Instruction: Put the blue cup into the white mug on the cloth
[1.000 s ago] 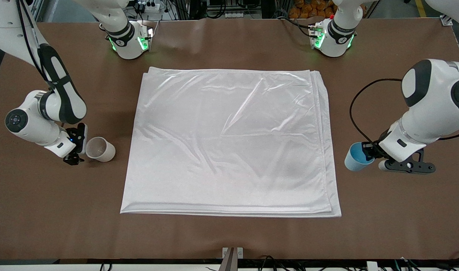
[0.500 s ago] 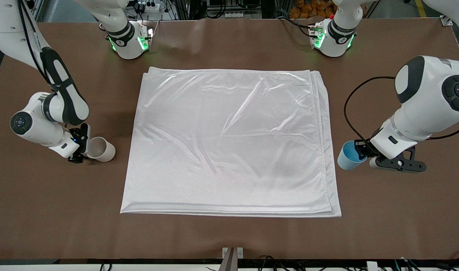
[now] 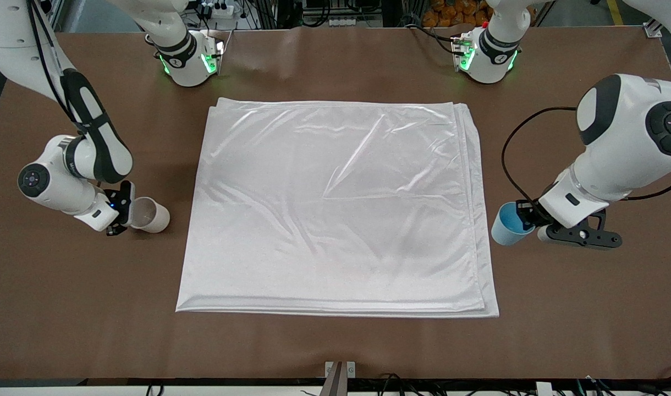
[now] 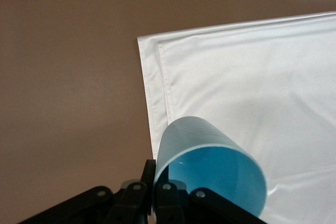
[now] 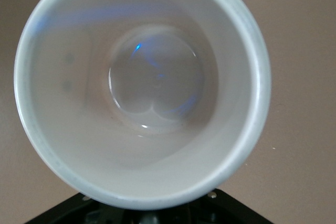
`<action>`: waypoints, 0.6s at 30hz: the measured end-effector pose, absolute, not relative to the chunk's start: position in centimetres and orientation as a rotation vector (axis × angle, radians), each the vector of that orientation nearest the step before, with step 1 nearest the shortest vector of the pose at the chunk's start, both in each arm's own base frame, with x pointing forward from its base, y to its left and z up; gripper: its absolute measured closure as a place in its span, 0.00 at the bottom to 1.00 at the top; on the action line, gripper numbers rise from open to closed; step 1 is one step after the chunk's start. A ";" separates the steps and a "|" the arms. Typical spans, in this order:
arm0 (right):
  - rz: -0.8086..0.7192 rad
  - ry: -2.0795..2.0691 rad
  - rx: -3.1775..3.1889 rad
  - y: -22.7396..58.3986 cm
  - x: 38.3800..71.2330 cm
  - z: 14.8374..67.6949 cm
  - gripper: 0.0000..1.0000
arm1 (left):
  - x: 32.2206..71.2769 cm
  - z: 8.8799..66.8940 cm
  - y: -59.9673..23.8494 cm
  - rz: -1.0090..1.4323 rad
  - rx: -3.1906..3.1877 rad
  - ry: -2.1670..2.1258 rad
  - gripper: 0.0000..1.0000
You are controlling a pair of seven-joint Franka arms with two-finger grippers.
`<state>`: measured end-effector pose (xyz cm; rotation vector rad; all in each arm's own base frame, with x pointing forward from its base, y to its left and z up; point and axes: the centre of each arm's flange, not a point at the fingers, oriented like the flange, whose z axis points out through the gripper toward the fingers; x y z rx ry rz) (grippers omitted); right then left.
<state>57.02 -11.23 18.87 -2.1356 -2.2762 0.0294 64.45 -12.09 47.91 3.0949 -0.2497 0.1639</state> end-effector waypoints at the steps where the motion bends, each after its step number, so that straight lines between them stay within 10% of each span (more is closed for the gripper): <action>1: 0.013 -2.251 -2.153 -11.3 57.0 18.9 0.81 | 64.5 48.0 -12.1 0.166 3.095 -0.249 0.96; 18: -0.134 -2.259 -2.201 -7.8 59.6 24.4 0.81 | 64.2 49.3 -12.8 0.167 3.092 -0.267 0.96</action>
